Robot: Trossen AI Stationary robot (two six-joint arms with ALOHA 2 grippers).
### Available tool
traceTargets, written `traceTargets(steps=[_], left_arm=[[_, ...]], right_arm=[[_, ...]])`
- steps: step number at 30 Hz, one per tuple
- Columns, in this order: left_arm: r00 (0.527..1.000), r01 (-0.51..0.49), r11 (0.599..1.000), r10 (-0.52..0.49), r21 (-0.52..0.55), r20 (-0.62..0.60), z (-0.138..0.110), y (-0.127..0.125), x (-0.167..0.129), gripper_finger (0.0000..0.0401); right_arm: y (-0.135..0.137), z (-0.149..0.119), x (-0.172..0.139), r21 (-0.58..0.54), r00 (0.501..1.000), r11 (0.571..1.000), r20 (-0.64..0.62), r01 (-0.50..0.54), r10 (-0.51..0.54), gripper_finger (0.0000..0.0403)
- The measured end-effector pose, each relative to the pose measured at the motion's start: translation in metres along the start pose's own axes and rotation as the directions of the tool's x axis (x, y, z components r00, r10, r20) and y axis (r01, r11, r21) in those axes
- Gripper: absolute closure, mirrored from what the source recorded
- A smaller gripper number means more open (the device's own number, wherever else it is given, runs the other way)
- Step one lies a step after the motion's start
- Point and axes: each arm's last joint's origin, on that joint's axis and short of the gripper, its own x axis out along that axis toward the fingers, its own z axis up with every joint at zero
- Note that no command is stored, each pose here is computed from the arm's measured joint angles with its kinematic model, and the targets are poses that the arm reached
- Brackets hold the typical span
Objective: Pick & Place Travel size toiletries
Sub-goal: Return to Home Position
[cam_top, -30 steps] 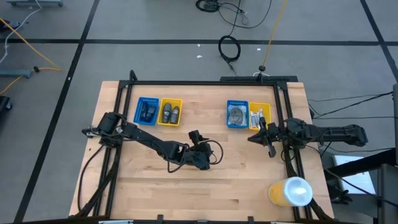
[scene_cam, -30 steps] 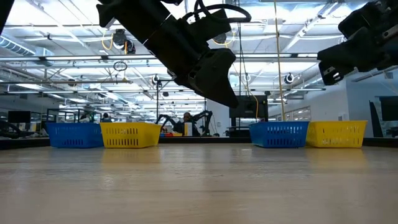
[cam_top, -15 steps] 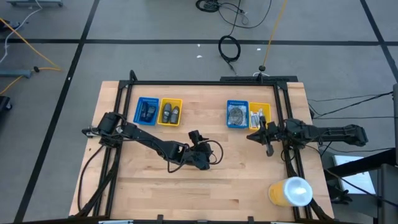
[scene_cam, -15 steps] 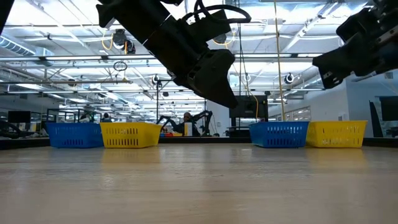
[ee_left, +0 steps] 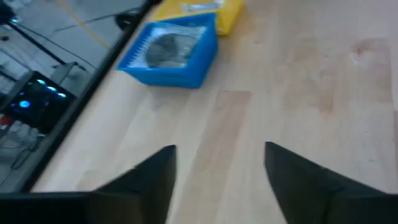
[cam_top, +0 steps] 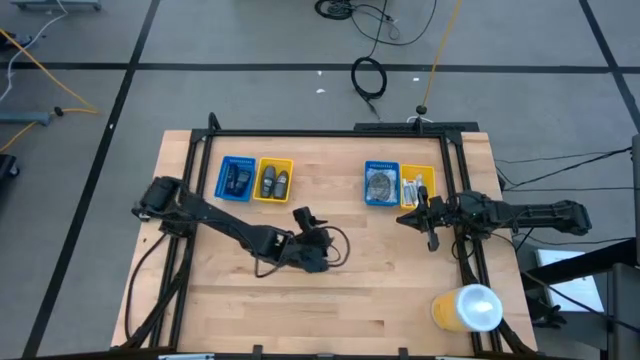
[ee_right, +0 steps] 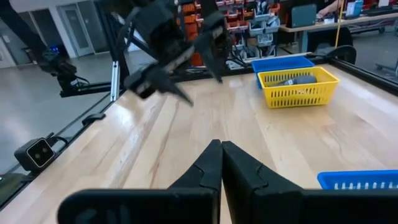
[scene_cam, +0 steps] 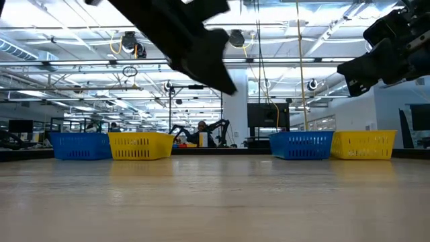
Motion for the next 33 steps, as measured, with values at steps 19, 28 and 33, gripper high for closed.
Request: traceTargets(steps=[19, 28, 33], left_arm=[[0.939, 0.228, 0.949, -0.155, -0.218, 0.306, -0.111, 0.104, -0.102, 0.0392], [0.822, 0.382, 0.892, -0.21, -0.24, 0.529, -0.149, 0.148, -0.133, 0.0393], [0.756, 0.433, 0.878, -0.23, -0.204, 0.613, -0.17, 0.156, -0.139, 0.0394]], right_arm=[[0.0, 0.0, 0.0, 0.0, 1.0, 1.0, 0.002, -0.001, 0.001, 0.0403], [0.0, 0.0, 0.0, 0.0, 1.0, 1.0, 0.002, -0.001, 0.001, 0.0403], [0.0, 0.0, 0.0, 0.0, 1.0, 1.0, 0.002, -0.001, 0.001, 0.0403]])
